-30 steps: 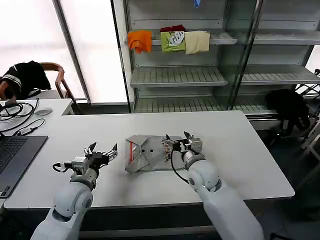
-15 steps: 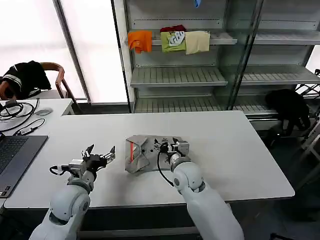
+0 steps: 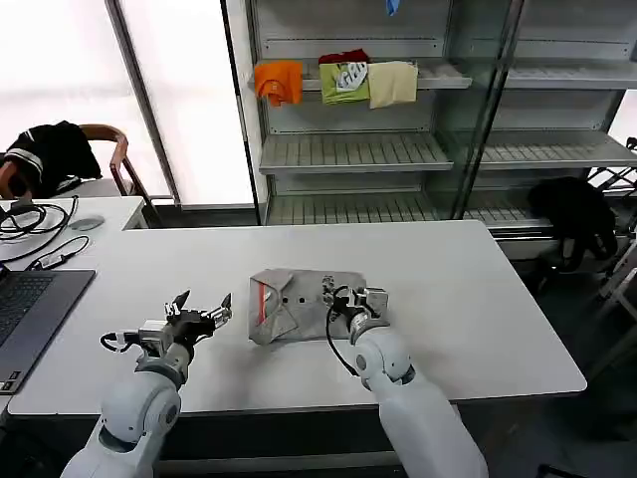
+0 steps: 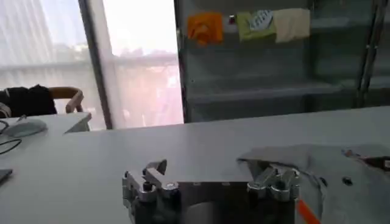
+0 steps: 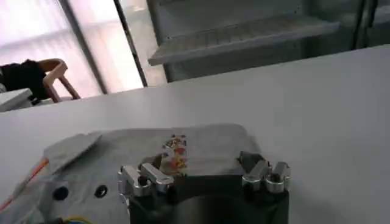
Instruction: Fold and organize the clothes.
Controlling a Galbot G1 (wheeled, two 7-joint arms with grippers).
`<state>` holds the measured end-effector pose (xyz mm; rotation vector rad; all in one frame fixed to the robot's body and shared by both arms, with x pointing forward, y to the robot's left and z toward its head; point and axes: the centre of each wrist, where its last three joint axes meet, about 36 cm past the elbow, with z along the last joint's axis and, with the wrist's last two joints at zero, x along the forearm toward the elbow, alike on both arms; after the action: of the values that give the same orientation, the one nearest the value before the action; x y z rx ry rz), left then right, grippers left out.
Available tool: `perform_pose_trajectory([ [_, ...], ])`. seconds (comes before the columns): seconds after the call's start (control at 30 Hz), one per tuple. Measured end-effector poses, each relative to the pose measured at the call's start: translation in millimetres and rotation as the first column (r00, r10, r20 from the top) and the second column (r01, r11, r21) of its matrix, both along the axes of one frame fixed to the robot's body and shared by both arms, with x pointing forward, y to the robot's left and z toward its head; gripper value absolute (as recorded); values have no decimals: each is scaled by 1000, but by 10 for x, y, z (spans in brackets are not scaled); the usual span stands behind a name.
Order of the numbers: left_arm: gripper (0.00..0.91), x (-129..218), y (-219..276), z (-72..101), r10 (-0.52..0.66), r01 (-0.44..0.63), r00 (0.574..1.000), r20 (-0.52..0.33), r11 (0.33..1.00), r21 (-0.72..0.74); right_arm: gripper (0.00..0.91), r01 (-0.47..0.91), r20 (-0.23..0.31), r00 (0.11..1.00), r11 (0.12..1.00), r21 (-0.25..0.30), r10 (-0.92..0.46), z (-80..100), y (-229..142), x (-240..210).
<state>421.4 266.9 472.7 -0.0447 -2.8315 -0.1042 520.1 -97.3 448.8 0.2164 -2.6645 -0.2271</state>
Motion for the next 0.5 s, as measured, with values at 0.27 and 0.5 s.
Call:
perform_pose_trajectory([
  [0.27,907,-36,-30,-13,1,-1,1000,-2,1000,-12,907,26,28,999,1000,6,-26,113,-192,-77],
  [0.5,907,-37,-57,67,12,-11,999,31,999,-37,907,59,142,988,997,-41,-52,377,-514,-269],
])
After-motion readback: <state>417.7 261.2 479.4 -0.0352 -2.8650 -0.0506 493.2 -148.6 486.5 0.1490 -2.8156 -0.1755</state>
